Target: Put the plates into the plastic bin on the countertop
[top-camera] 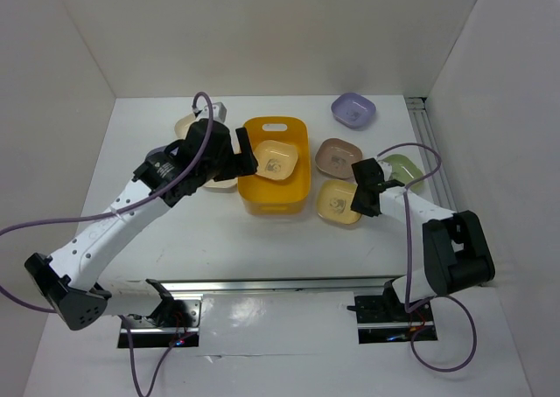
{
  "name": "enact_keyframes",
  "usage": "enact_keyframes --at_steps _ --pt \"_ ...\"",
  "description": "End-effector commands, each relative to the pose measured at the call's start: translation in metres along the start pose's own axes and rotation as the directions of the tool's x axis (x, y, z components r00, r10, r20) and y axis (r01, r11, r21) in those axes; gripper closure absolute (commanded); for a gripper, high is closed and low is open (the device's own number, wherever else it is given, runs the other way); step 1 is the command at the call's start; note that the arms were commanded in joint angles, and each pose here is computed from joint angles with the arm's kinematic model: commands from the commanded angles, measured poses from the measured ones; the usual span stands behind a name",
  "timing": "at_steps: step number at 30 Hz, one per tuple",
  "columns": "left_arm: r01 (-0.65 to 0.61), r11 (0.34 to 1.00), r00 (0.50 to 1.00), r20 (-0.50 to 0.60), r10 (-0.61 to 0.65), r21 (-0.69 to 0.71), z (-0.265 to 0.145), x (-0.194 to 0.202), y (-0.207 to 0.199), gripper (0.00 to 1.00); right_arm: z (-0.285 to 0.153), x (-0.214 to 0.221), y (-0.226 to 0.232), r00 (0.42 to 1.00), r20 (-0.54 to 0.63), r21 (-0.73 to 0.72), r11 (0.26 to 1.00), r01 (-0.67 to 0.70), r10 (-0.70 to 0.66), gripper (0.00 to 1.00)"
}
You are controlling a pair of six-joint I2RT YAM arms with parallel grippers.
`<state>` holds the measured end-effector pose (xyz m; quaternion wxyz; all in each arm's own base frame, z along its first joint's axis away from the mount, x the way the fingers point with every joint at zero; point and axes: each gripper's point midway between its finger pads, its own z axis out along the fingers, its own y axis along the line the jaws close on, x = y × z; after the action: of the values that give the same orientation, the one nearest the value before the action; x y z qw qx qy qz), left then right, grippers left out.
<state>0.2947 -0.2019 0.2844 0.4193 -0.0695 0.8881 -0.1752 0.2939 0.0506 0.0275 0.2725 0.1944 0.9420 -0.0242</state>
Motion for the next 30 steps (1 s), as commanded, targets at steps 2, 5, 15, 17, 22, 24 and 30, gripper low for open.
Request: enact_keyframes --at_steps 2,5,15,17,22,24,30 --pt "0.005 1.000 0.997 0.076 -0.005 0.003 -0.016 -0.018 0.003 0.01 -0.005 -0.021 0.002 0.997 0.079 -0.008 1.000 -0.024 0.025 0.78" --pt "0.012 1.000 0.997 0.075 -0.011 -0.010 -0.016 -0.017 0.006 0.01 -0.005 -0.022 -0.009 0.995 0.095 0.020 0.999 -0.042 0.040 0.82" --pt "0.014 0.999 0.998 0.067 -0.011 -0.044 -0.015 -0.013 0.013 0.01 -0.015 -0.031 -0.016 0.988 0.110 0.008 0.994 -0.108 0.107 1.00" --pt "0.011 0.999 0.998 0.060 -0.008 -0.049 -0.015 -0.011 0.015 0.01 -0.039 -0.055 -0.015 0.971 0.198 0.015 0.990 -0.141 0.136 1.00" --pt "0.021 0.997 0.997 0.078 -0.016 -0.072 -0.017 -0.015 0.018 0.01 -0.099 -0.106 -0.019 0.922 0.365 0.067 0.984 -0.166 0.130 1.00" --pt "0.031 0.996 0.996 0.080 -0.024 -0.088 -0.017 -0.015 0.021 0.01 -0.119 -0.117 -0.018 0.903 0.413 0.072 0.985 -0.158 0.115 1.00" --pt "0.164 0.963 0.979 0.152 -0.134 -0.214 -0.008 -0.021 0.050 0.01 -0.169 -0.156 0.007 0.828 0.544 -0.026 0.989 -0.147 0.137 1.00"
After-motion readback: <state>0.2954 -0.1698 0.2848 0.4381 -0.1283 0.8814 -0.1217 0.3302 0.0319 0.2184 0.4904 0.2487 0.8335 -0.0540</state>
